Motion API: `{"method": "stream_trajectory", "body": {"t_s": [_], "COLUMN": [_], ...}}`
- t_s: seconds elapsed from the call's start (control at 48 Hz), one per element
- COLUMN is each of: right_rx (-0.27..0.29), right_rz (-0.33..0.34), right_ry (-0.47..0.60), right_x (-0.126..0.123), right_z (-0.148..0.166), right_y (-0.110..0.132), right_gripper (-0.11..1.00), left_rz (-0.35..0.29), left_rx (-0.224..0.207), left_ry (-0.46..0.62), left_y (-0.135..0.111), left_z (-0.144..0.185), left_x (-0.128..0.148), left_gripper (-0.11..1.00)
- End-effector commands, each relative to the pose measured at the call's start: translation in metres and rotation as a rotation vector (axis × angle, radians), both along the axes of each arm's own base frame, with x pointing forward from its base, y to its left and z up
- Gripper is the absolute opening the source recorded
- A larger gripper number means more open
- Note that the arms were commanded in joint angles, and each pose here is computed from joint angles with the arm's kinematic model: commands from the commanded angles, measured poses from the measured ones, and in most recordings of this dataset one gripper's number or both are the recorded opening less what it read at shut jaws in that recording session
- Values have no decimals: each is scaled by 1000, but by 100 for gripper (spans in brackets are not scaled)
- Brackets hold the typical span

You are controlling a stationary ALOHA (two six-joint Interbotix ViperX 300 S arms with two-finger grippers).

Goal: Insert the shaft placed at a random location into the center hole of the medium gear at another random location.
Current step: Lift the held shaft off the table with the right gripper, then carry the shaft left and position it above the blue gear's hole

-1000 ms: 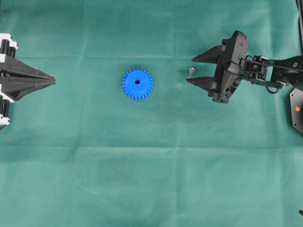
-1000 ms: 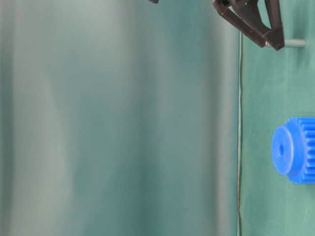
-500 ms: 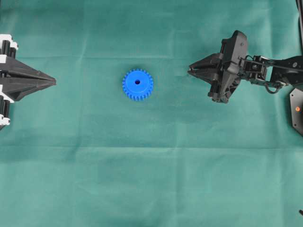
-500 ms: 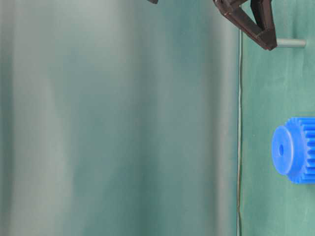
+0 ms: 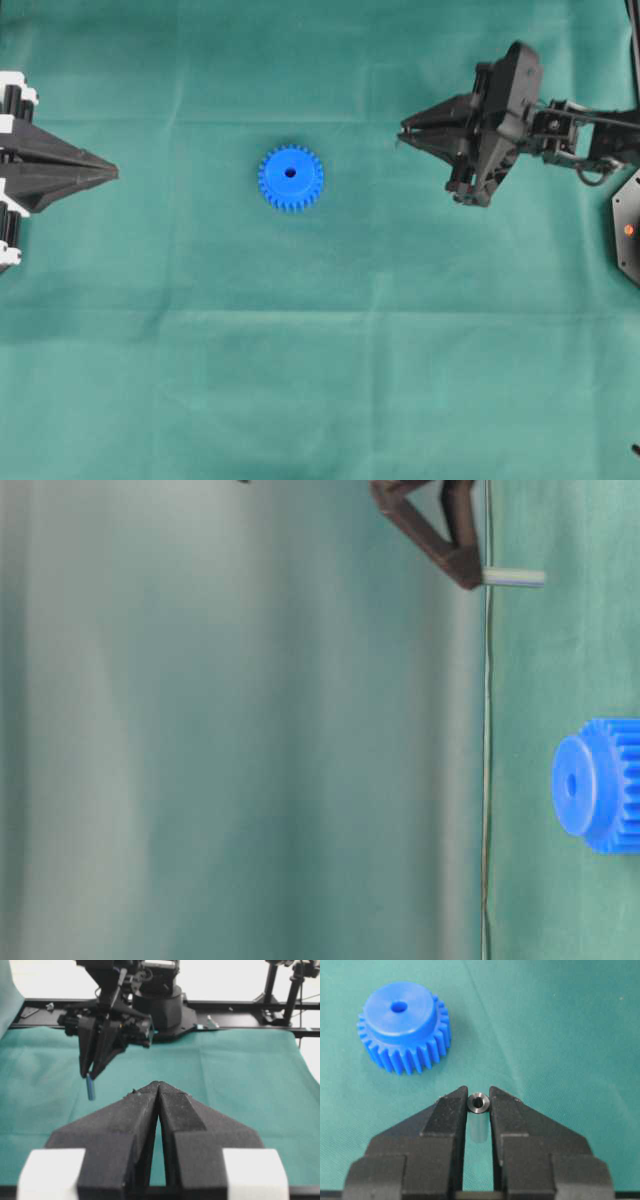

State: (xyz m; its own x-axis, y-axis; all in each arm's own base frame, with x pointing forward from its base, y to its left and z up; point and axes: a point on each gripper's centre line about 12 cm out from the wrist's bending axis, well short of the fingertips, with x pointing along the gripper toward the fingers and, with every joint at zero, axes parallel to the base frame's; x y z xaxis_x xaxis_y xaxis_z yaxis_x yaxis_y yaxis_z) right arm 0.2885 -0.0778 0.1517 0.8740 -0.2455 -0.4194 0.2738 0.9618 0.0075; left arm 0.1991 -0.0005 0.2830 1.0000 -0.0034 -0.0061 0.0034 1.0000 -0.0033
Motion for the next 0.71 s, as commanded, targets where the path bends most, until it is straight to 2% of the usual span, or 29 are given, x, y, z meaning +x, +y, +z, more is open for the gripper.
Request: {"method": "stream_trajectory", "body": {"t_s": [0.0, 0.459, 0.688], "right_rx": [-25, -20, -21], "right_rz": [6, 7, 35], "right_ry": [-34, -25, -29], "right_x": [4, 6, 29], "right_z": [20, 21, 23], "right_y": [-2, -2, 2], "right_gripper": [13, 13, 13], "left_rz": [1, 1, 1], "left_rx": [0, 1, 1], "left_ry": [-17, -18, -18], "left_y": [0, 0, 0], "left_z": [8, 8, 8], "left_x": [3, 3, 3], "left_gripper": [0, 0, 0]}}
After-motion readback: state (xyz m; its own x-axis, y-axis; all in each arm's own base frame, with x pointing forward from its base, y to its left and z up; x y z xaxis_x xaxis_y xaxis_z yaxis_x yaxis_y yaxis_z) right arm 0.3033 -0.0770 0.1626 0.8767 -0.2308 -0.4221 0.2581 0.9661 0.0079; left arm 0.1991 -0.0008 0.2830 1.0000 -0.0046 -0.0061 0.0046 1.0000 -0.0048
